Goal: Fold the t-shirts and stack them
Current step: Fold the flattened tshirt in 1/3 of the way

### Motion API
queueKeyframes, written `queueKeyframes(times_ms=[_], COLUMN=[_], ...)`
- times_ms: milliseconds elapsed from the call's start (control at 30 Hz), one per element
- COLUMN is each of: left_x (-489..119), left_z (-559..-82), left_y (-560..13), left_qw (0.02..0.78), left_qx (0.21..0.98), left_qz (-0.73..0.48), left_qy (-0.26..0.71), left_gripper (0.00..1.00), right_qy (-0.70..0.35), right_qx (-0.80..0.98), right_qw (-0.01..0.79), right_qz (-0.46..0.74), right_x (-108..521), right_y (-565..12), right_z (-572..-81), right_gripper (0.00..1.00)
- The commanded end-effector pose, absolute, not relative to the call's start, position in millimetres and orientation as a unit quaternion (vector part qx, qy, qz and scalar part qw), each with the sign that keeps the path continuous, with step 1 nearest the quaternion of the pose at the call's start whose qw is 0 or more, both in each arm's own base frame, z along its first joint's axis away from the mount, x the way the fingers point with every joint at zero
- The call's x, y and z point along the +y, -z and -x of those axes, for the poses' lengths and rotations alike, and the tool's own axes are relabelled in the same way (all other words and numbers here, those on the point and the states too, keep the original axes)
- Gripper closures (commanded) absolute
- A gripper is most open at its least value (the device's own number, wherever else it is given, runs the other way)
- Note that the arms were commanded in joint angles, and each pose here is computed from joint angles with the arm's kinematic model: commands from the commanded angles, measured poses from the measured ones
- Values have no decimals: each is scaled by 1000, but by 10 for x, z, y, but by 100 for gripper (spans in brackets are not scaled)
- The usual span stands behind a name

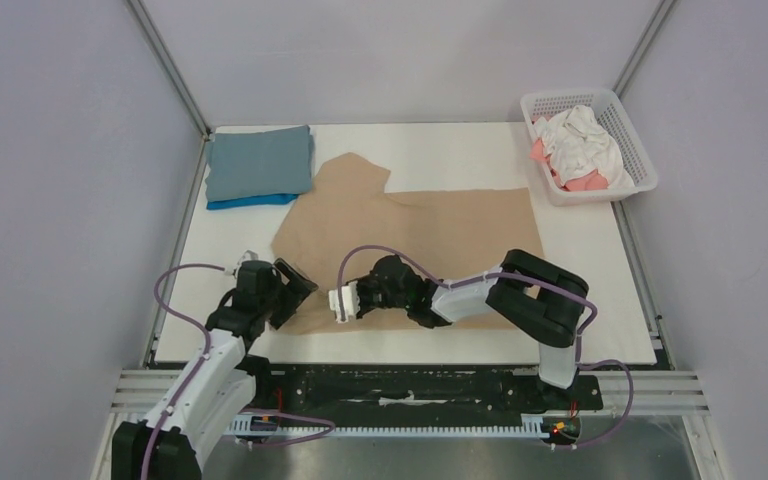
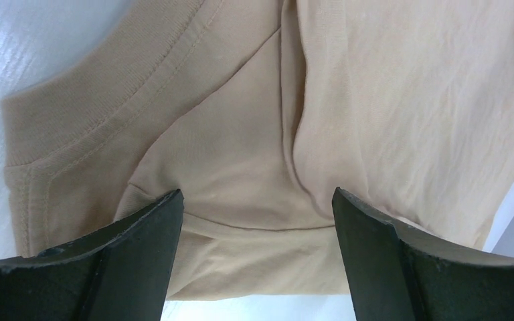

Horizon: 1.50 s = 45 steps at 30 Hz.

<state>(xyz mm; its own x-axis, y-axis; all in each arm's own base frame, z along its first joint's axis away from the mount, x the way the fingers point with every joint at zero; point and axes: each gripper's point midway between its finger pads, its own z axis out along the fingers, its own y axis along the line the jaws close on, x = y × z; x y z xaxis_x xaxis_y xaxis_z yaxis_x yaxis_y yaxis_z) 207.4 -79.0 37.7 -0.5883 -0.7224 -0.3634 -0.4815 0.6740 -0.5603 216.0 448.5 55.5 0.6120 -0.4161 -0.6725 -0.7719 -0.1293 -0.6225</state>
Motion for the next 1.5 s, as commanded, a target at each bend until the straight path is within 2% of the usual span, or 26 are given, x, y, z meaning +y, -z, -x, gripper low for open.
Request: queueKeyframes(times_ms=[0,267,367,433,467,533,600,800,933,1067,1167,1233,1467], left_x=[-665,-744,-761,-770,-773,-772,-751,-729,-878,-967,-1223,-1453,-1825], left_z=[-1991,-2003,-2005,-2000,-1997,-1989,-1957,-1967,-2136,-2367,-2598,-2701,-2714], left_y=[-294,-309,-303,-298,-293,-296,-297,-389,-709,-1165,-1260,-1144,-414], left_qw=[291,293,287,282,281,280,278,302,330,371,386,354,238], left_qx=[866,865,869,871,872,872,872,861,857,849,836,849,917], left_qz=[368,356,350,348,348,350,354,355,309,265,230,211,180], left_qy=[175,199,199,199,199,199,193,202,247,267,315,332,267], left_gripper=[12,12,12,11,12,12,12,11,11,12,11,11,11], right_qy=[-202,-233,-232,-231,-227,-206,-191,-162,-169,-121,-109,-118,-107], right_qx=[508,652,669,679,684,699,717,815,856,854,867,878,906], right_qw=[580,573,569,566,566,574,579,544,488,507,485,461,407], right_qz=[604,438,418,408,400,373,338,119,-7,9,28,45,47], right_x=[4305,3916,3861,3814,3777,3654,3499,2597,1961,1604,1536,1584,1578], right_y=[-892,-807,-787,-814,-828,-927,-1042,-1042,-763,-778,-698,-564,-208], right_z=[-2570,-2982,-2992,-2986,-2990,-3044,-3062,-2963,-2706,-2575,-2456,-2381,-2244], right_gripper=[100,100,91,72,56,33,3,2,2,2,2,2,2])
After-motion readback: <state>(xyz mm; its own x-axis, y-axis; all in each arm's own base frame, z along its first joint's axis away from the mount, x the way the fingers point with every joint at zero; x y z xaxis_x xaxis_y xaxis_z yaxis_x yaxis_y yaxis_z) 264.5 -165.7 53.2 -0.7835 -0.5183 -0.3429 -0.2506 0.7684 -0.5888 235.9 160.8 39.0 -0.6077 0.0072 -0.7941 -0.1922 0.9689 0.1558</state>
